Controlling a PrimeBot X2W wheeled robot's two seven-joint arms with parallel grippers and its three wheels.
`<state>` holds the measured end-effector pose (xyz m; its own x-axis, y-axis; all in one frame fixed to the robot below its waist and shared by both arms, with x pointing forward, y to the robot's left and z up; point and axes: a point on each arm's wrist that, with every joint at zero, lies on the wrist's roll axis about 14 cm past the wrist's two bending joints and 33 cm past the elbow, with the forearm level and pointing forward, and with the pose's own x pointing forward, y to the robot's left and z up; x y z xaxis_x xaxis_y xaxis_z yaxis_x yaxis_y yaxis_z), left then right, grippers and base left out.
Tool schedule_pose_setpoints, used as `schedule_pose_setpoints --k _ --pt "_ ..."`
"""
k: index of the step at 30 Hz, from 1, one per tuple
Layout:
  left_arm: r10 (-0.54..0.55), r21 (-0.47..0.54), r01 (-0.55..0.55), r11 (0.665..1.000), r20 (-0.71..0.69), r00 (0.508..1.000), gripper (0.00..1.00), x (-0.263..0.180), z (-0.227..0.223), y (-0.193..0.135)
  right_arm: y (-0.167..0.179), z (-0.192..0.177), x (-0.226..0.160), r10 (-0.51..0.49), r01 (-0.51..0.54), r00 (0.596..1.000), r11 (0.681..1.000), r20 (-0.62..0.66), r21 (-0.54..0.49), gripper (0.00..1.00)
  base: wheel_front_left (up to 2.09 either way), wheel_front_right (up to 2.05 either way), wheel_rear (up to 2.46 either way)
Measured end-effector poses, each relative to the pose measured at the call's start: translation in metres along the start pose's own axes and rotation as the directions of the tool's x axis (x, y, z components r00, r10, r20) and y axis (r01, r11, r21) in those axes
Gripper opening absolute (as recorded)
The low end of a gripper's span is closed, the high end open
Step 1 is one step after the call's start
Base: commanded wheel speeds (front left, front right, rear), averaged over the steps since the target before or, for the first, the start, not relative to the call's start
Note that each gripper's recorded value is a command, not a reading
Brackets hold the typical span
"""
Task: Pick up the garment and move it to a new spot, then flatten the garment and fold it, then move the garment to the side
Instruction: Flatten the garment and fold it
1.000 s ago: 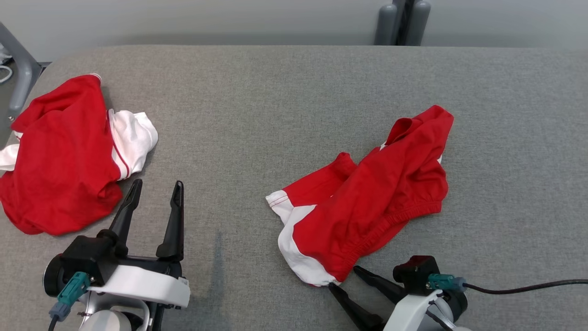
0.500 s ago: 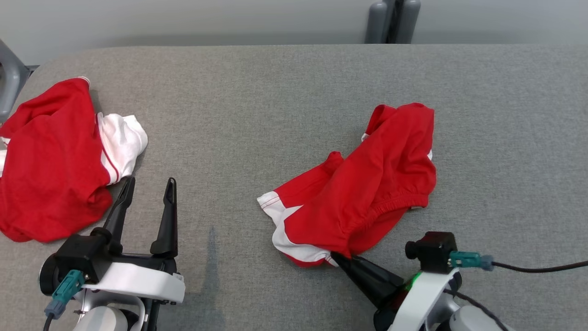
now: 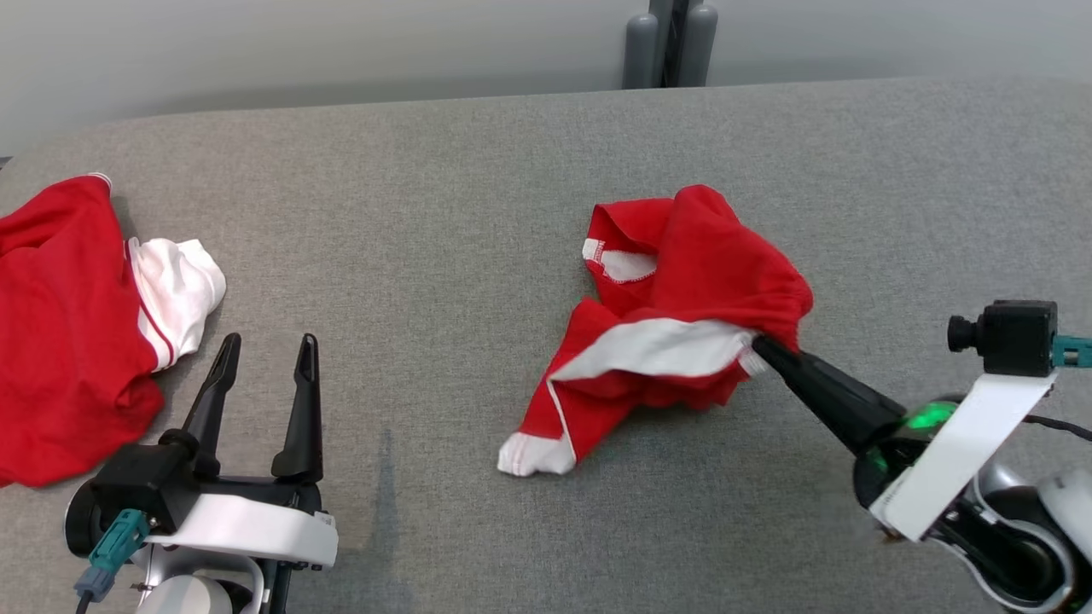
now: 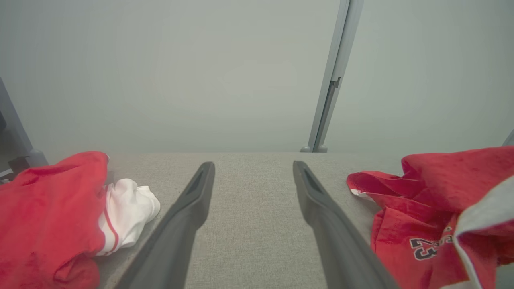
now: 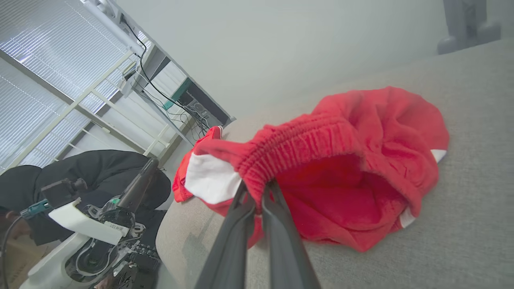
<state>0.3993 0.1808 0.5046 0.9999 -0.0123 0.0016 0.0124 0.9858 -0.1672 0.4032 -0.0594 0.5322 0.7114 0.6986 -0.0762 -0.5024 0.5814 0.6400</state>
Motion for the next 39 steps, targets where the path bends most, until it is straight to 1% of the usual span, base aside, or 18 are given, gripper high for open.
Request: schedule_pose_setpoints --k 1,3,7,11,14,19,20,22,23,24,25,26,27,31,32,35,37,39 --pt "-0.002 -0.001 0.002 1.0 -0.002 1.0 1.0 0.001 -0.001 -0.001 -0.008 -0.001 -0.003 -0.022 0.022 1.0 0.999 -0.02 0.031 0.0 0.0 0.0 0.0" --pt "-0.004 -0.003 0.004 1.0 -0.008 1.0 1.0 0.001 -0.003 -0.002 -0.032 -0.004 -0.013 -0.092 0.094 0.994 0.995 -0.059 0.036 0.0 0.0 0.0 0.0" --pt "-0.003 -0.01 0.003 1.0 -0.018 1.0 1.0 0.003 -0.008 -0.003 -0.076 -0.017 -0.029 -0.212 0.226 0.968 0.969 -0.134 0.099 0.0 0.0 0.0 0.0" --pt "-0.008 -0.016 0.008 1.0 -0.031 0.999 1.0 0.006 -0.014 -0.005 -0.116 -0.035 -0.044 -0.321 0.353 0.926 0.923 -0.199 0.154 0.0 0.0 0.0 0.0" --pt "-0.013 -0.02 0.013 1.0 -0.036 0.999 1.0 0.01 -0.017 -0.006 -0.141 -0.049 -0.055 -0.398 0.44 0.884 0.885 -0.246 0.153 0.0 0.0 0.0 0.0" --pt "-0.027 -0.02 0.026 0.999 -0.047 0.999 1.0 0.015 -0.022 -0.009 -0.166 -0.063 -0.059 -0.472 0.517 0.836 0.848 -0.279 0.117 0.0 0.0 0.0 0.0" --pt "-0.029 -0.02 0.028 0.999 -0.045 0.999 1.0 0.016 -0.022 -0.01 -0.168 -0.065 -0.059 -0.48 0.526 0.83 0.843 -0.284 0.111 0.0 0.0 0.0 0.0" --pt "-0.033 -0.02 0.032 0.999 -0.045 0.998 1.0 0.018 -0.023 -0.012 -0.168 -0.068 -0.056 -0.485 0.529 0.831 0.84 -0.271 0.12 0.0 0.0 0.0 0.0" --pt "-0.034 -0.02 0.033 0.999 -0.046 0.998 1.0 0.018 -0.023 -0.012 -0.168 -0.068 -0.055 -0.486 0.528 0.833 0.841 -0.263 0.118 0.28 0.0 0.0 0.0" --pt "-0.038 -0.019 0.037 0.999 -0.046 0.998 1.0 0.018 -0.023 -0.013 -0.167 -0.066 -0.054 -0.491 0.528 0.835 0.842 -0.25 0.11 0.67 0.0 0.0 0.0" --pt "-0.041 -0.019 0.04 0.999 -0.045 0.998 1.0 0.017 -0.023 -0.014 -0.167 -0.062 -0.055 -0.497 0.529 0.838 0.842 -0.225 0.108 1.0 0.0 0.0 0.0" --pt "-0.045 -0.019 0.044 0.999 -0.044 0.998 1.0 0.017 -0.022 -0.015 -0.167 -0.06 -0.056 -0.503 0.53 0.839 0.842 -0.208 0.103 1.0 0.0 0.0 0.0" --pt "-0.051 -0.017 0.05 0.999 -0.037 0.998 1.0 0.016 -0.019 -0.017 -0.167 -0.058 -0.062 -0.522 0.541 0.834 0.838 -0.181 0.075 1.0 0.0 0.0 0.0" --pt "-0.063 -0.016 0.062 0.998 -0.021 0.998 1.0 0.012 -0.013 -0.021 -0.166 -0.06 -0.084 -0.563 0.572 0.816 0.819 -0.133 0.043 1.0 0.0 0.0 0.0" --pt "-0.063 -0.016 0.062 0.998 -0.021 0.998 1.0 0.012 -0.013 -0.021 -0.166 -0.06 -0.084 -0.563 0.572 0.816 0.819 -0.133 0.043 1.0 0.0 0.0 0.0" --pt "-0.068 -0.012 0.068 0.998 -0.014 0.998 1.0 0.007 -0.009 -0.023 -0.168 -0.056 -0.105 -0.603 0.605 0.793 0.796 -0.084 0.003 1.0 0.0 0.0 0.0" --pt "-0.073 -0.008 0.073 0.997 -0.007 0.997 1.0 0.006 -0.005 -0.025 -0.168 -0.042 -0.116 -0.623 0.623 0.782 0.782 -0.004 -0.032 1.0 0.0 0.0 0.0" --pt "-0.076 -0.004 0.076 0.997 -0.002 0.997 1.0 0.004 -0.002 -0.025 -0.165 -0.014 -0.124 -0.624 0.634 0.772 0.768 0.124 -0.083 1.0 0.0 0.0 0.0"
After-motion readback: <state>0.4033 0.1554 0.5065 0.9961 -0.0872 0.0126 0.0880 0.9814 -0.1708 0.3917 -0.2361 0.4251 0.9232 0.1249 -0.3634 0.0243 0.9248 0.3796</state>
